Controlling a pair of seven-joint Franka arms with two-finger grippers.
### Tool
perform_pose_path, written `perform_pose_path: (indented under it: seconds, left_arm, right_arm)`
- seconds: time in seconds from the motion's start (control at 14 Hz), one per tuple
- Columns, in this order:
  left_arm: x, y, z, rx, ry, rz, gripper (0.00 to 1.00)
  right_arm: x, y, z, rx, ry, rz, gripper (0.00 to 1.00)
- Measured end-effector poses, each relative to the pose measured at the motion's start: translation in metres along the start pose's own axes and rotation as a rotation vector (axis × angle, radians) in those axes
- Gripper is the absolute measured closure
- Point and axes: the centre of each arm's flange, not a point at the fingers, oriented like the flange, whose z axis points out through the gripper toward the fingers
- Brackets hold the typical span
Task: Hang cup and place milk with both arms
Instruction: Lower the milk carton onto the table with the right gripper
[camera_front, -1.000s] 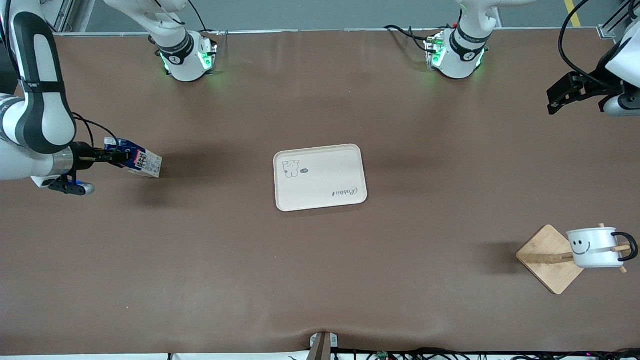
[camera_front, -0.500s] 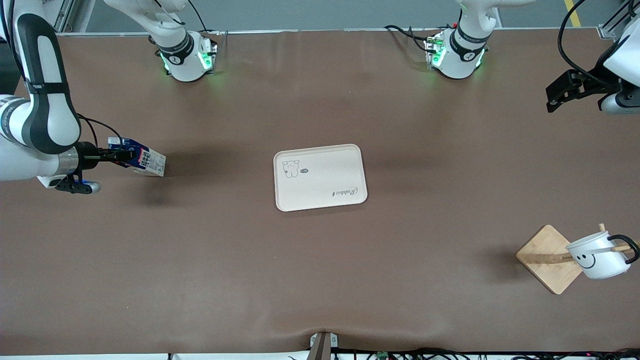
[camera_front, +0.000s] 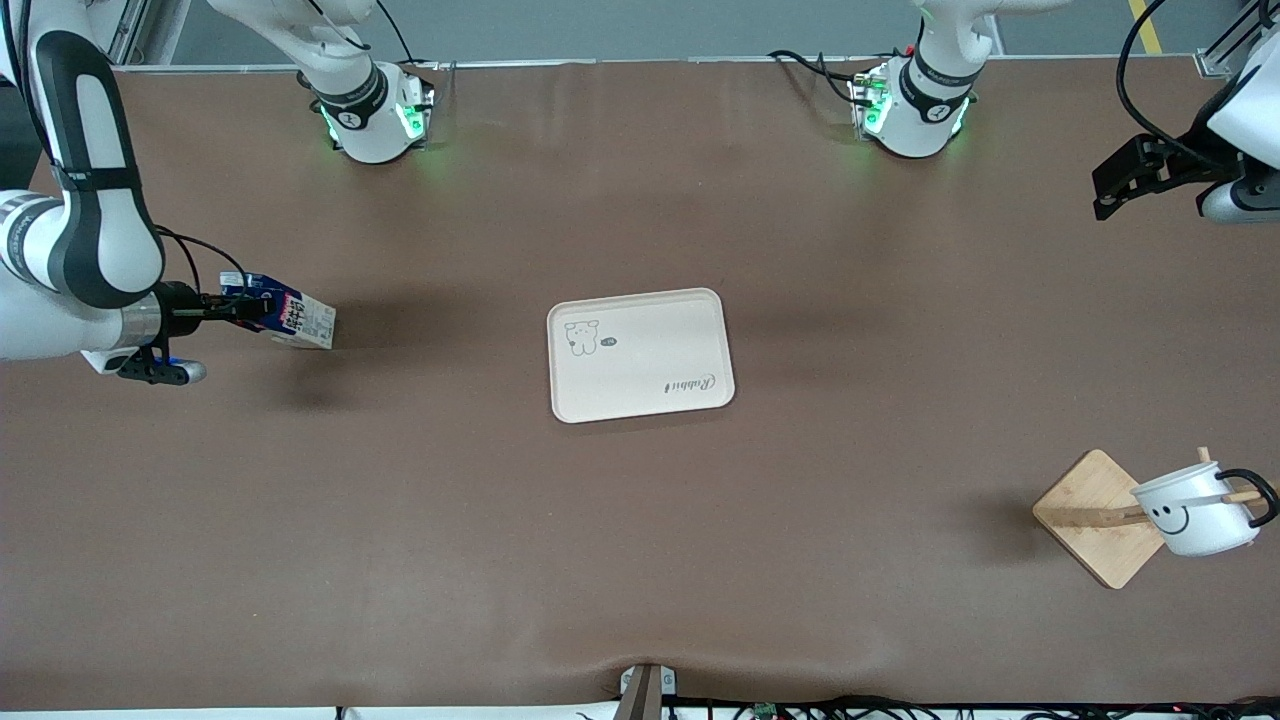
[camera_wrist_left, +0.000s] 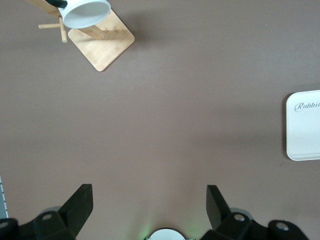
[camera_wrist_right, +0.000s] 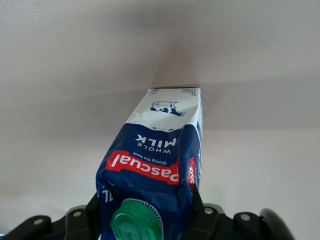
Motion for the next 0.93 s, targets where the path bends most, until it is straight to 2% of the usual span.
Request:
perform_pose_path:
  seconds: [0.93]
  left_arm:
    - [-0.008,-0.015,-0.01,-0.001,0.015,-0.029,0.0]
  right_arm:
    - [-0.001,0.005,0.0,0.017,0.002,0.008,0.34]
